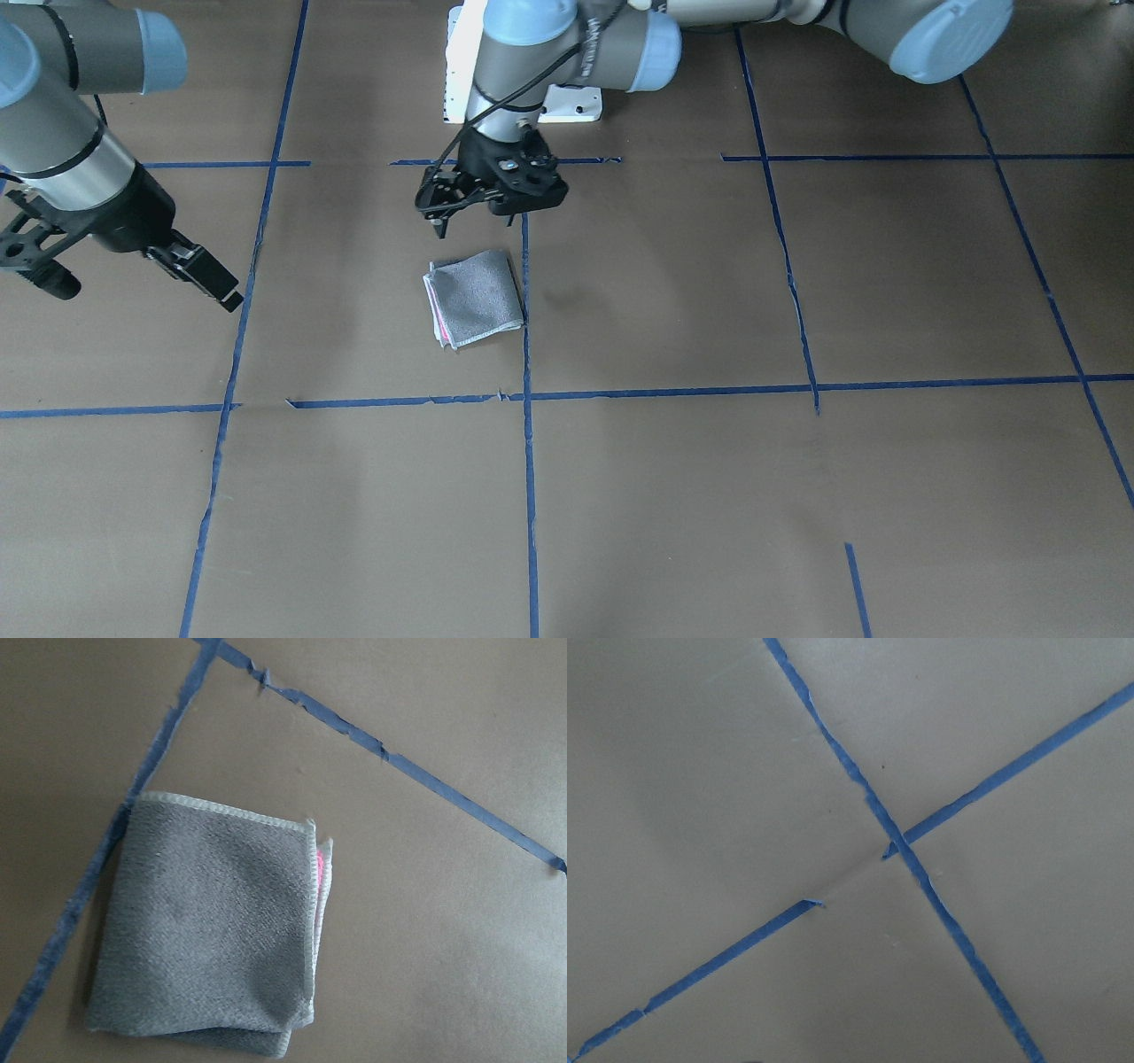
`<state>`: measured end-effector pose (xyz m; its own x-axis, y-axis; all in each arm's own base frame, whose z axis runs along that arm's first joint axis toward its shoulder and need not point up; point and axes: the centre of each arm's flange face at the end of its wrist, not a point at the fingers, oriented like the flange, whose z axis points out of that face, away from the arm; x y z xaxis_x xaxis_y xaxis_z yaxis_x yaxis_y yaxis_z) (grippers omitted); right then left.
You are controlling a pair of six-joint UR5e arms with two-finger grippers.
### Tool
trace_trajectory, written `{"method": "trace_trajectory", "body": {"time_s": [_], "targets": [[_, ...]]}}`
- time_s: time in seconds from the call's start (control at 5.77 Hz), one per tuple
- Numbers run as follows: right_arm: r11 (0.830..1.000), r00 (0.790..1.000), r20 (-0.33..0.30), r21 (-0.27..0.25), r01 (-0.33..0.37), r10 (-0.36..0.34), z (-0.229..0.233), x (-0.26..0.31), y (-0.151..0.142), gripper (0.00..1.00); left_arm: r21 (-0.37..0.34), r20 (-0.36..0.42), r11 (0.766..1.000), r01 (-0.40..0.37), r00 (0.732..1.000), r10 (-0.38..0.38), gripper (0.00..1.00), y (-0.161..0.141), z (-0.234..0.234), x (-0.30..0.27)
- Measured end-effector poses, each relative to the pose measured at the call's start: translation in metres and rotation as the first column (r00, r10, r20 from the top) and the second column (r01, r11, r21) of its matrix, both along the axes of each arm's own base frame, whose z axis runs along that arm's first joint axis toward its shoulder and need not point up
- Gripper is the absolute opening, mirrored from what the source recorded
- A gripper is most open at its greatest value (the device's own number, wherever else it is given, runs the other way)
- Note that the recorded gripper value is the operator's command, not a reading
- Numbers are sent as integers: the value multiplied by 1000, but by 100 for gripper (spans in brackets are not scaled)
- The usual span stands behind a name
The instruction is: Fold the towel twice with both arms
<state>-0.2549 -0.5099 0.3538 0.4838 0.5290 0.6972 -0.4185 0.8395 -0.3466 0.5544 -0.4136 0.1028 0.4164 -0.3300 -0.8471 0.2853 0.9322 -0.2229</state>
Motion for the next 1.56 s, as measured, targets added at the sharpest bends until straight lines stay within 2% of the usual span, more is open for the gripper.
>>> {"method": "trace_trajectory", "body": {"time_s": [0.17,0.35,0.69,0.87,1.04,1.21,1.39,1.56], "targets": [[998,999,-18,48,44,-43,15,20,-6,100,49,54,997,-61,997,58,100,-14,37,-54],[990,995,-34,95,101,-99,34,40,-8,100,111,110,984,-140,986,128,100,-30,82,-110],[953,974,-62,199,228,-220,86,107,0,100,248,233,919,-305,940,249,100,-54,187,-229],[926,958,-89,247,285,-271,118,142,13,100,293,284,875,-386,909,306,100,-66,248,-301],[894,939,-120,286,345,-323,147,166,26,100,327,328,836,-440,883,337,100,-70,312,-387],[873,923,-143,302,384,-357,171,184,37,100,350,375,804,-481,858,350,100,-63,376,-468],[855,911,-160,313,413,-381,193,201,48,100,349,408,782,-516,835,369,100,-52,437,-526],[841,898,-173,316,439,-404,211,214,56,100,312,409,791,-526,826,388,100,-43,494,-564]]}}
